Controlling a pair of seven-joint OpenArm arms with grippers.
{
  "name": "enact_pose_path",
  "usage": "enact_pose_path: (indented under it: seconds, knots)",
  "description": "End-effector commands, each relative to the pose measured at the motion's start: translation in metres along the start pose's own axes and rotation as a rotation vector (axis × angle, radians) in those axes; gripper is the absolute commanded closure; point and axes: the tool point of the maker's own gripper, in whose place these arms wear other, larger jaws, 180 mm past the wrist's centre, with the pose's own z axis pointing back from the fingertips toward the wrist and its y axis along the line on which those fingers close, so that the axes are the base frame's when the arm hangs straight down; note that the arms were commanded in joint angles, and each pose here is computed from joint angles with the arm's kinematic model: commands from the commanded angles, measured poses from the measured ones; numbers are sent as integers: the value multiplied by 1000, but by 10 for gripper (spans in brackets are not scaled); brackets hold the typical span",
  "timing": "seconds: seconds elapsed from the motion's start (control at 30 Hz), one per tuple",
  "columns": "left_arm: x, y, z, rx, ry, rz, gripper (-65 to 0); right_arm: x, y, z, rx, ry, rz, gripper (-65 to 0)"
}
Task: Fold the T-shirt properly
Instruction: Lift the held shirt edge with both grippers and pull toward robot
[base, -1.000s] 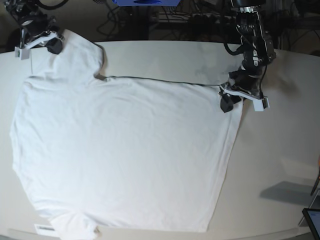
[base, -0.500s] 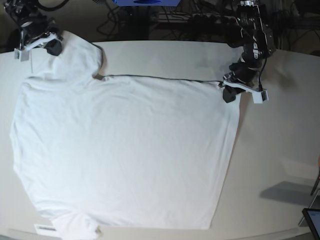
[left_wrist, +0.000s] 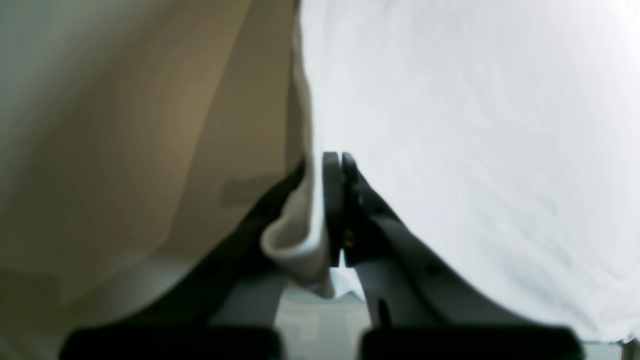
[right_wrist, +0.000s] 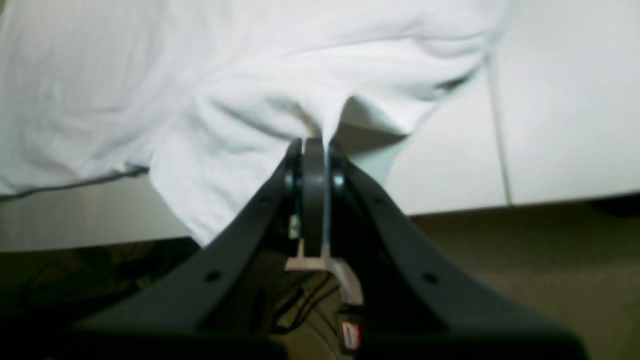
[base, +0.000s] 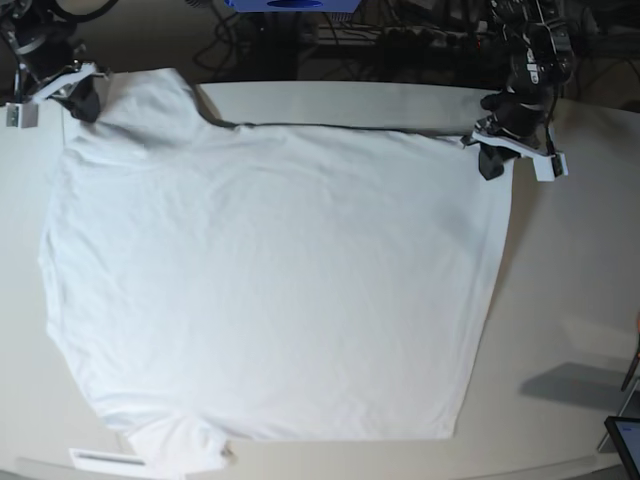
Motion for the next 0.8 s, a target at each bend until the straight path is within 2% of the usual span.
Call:
enact_pose_path:
  seconds: [0.0, 0.13, 0.47, 0.57, 0.77]
  knots:
    - [10, 2, 6, 5, -35, -12, 0, 10, 0, 5, 5, -38, 18, -3]
    - [8, 1, 7, 2, -29, -14, 0, 21, 1, 3, 17, -47, 56, -3]
    - [4, 3, 8, 9, -23, -1, 0, 80, 13, 6, 138, -178, 103, -3]
    - [3, 0, 8, 7, -31, 25, 0, 89, 12, 1, 130, -168, 80, -3]
    - [7, 8, 10, 48, -83, 114, 0, 113, 24, -12, 161, -169, 106, -3]
